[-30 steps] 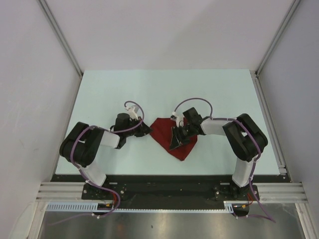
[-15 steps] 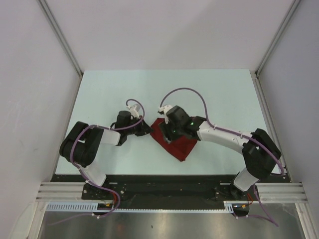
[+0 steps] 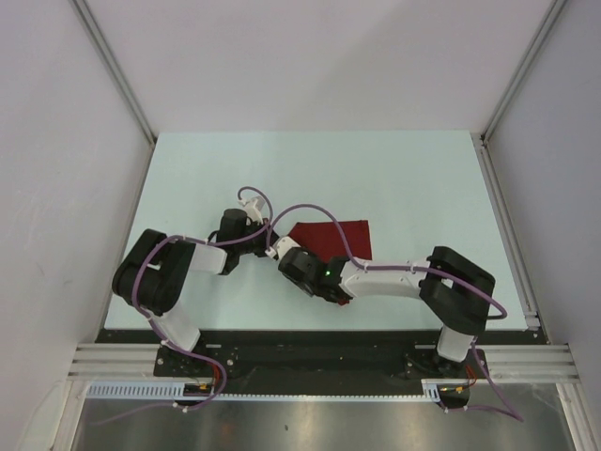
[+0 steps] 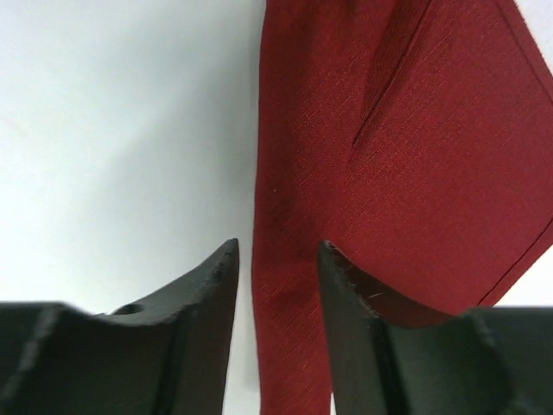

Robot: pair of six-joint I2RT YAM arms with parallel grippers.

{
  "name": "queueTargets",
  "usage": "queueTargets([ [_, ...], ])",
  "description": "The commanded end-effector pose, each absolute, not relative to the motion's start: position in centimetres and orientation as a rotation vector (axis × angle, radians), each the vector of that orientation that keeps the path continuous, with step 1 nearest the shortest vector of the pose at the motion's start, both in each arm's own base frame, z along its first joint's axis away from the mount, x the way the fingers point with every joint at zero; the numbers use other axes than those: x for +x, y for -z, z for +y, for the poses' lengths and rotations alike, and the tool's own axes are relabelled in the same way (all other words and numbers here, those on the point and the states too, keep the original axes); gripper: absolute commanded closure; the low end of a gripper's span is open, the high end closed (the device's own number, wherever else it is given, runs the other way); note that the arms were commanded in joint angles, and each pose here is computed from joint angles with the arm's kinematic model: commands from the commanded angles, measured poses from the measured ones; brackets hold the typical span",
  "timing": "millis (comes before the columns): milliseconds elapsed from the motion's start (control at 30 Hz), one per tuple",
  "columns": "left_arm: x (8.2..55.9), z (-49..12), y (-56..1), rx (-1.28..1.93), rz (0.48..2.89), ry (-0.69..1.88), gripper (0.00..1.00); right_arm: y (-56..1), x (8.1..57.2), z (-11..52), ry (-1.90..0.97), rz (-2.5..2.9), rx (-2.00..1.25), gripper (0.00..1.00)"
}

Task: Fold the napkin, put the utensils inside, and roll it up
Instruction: Roll the napkin with the utensil

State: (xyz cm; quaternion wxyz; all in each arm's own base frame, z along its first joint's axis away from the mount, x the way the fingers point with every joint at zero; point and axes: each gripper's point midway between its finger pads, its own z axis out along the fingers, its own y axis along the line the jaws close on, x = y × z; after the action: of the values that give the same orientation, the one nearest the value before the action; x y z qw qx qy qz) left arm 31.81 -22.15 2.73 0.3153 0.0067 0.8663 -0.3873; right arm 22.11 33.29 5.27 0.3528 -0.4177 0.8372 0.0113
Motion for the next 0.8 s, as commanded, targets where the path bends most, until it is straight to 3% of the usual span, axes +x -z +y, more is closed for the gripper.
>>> queueTargets([
  [0,30.4,-23.0,-2.1,0.052,2.337,1.078,1.00,-5.2,23.2,34.0,0.009,2.119,-1.078,0.58],
  [767,30.2,-23.4,-3.3,0.097,2.289,1.118,1.00,2.7,23.6,29.7,0.036,2.366,-1.091,0.62],
])
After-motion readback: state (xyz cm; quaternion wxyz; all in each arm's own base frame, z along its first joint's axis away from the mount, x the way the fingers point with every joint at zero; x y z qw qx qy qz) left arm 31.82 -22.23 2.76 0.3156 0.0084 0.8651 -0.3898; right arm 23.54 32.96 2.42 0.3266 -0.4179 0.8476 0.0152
